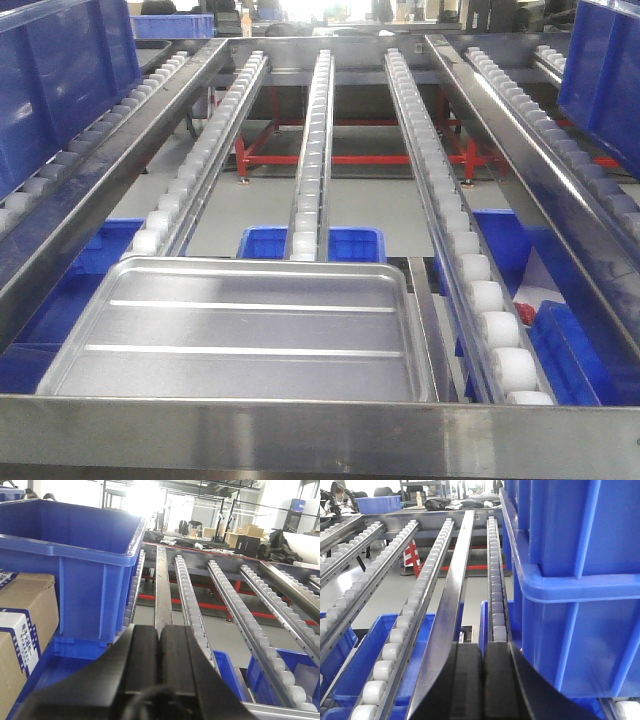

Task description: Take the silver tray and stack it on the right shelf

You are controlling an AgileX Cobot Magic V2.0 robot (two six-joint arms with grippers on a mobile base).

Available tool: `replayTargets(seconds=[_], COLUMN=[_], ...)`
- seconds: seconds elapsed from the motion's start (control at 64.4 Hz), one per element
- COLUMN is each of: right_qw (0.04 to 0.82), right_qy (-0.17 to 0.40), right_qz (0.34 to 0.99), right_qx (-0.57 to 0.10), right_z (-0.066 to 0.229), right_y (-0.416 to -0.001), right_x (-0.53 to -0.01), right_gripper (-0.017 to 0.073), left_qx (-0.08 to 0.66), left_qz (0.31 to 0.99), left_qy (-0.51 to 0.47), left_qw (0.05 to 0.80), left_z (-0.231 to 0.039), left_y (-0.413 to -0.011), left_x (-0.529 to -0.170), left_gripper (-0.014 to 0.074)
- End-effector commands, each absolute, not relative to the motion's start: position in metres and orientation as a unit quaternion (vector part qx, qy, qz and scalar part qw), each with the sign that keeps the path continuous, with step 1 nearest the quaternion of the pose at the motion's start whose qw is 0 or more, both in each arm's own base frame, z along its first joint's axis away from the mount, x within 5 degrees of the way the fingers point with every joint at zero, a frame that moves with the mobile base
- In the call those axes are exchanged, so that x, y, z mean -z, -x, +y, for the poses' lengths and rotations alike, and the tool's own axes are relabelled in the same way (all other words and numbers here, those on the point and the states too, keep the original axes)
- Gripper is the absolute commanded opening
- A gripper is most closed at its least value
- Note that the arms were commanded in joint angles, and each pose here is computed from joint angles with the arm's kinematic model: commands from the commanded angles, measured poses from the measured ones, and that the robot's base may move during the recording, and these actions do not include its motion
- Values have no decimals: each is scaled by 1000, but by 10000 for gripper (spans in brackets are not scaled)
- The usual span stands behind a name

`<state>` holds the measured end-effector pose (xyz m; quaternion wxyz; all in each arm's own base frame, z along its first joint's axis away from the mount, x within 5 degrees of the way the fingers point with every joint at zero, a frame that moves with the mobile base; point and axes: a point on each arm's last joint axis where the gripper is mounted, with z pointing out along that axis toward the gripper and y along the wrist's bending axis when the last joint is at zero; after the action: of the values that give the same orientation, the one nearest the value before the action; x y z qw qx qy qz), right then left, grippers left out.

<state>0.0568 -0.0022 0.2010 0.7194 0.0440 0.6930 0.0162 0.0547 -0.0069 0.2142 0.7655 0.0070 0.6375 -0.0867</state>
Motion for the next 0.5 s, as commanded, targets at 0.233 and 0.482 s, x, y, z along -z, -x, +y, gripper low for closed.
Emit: replayTargets(seconds=[0.233,0.482], right_qw=[806,838], right_qy=[-43,-34], right_qz=[590,544], right_qx=[-11,-19], right_z=[-3,-2], right_y=[-49,-31], right_x=[-234,-314], right_gripper=[56,56], left_qx=[96,61], left_qz=[558,565], left_qy=[-4,-25], left_qw=[824,822], left_z=[-6,-3], left_y=[-48,-26], left_x=[-236,-322], left_gripper=[-101,-101])
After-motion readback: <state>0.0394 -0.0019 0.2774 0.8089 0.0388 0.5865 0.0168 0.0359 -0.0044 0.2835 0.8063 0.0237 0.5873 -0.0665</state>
